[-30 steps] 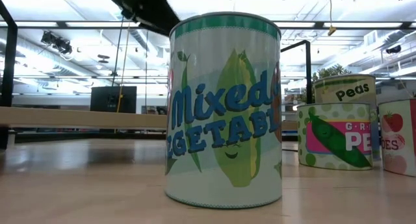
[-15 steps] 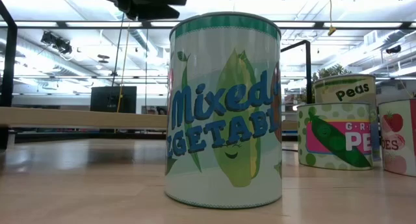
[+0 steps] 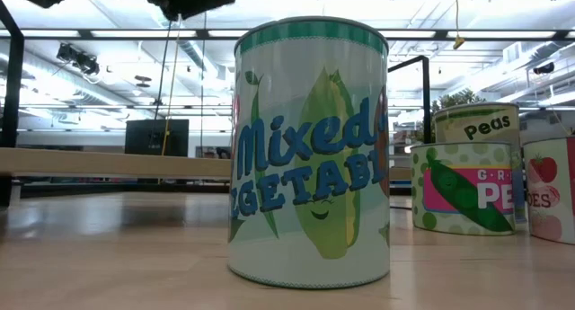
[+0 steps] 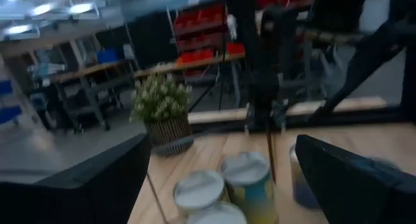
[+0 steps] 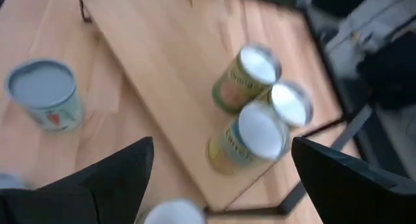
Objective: Pick and place cans onto a shelf
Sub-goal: Put the large canned peas on the shelf
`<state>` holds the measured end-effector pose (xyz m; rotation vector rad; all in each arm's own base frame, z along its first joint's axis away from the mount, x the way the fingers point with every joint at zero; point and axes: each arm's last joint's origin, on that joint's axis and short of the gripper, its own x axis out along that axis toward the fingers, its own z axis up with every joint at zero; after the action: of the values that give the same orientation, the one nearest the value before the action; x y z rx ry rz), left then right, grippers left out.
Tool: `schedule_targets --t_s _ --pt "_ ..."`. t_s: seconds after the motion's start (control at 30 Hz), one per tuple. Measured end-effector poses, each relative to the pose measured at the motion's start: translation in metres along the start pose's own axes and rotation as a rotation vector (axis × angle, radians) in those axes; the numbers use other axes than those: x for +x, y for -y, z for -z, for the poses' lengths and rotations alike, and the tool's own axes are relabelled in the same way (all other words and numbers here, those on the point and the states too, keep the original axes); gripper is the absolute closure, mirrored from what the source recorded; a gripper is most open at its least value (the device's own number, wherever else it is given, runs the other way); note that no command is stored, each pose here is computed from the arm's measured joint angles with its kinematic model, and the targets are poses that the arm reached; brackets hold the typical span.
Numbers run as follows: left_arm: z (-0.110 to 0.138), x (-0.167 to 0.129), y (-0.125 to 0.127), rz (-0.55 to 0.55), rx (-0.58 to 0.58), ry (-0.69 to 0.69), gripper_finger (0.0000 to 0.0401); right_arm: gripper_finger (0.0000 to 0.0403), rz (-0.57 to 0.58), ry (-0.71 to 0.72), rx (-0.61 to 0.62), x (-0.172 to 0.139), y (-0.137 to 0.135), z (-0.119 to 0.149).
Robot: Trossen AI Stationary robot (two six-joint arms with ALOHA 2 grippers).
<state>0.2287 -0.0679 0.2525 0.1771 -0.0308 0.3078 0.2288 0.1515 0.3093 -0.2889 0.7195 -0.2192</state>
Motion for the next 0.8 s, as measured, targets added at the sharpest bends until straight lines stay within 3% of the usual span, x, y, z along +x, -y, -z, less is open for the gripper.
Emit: schedule_targets --t_s 0.17,0.4,0.6,0.8 --pt "0.008 -0.010 -0.001 0.013 -0.084 0.093 0.0013 0.0030 -0.072 -0.157 0.063 -0.008 0.006 -0.005" --pt "0.011 -0.012 -0.007 -0.103 -0.134 0.081 0.0012 0.0030 -0.211 -0.329 0.159 -0.014 0.007 0.001" --pt "0.011 -0.012 -0.007 -0.102 -0.128 0.075 0.0012 0.0030 -0.145 -0.472 0.152 -0.003 0.001 0.020" --pt "0.012 -0.011 -0.007 -0.103 -0.127 0.073 0.0012 0.0030 -0.079 -0.517 0.132 0.016 -0.004 0.038"
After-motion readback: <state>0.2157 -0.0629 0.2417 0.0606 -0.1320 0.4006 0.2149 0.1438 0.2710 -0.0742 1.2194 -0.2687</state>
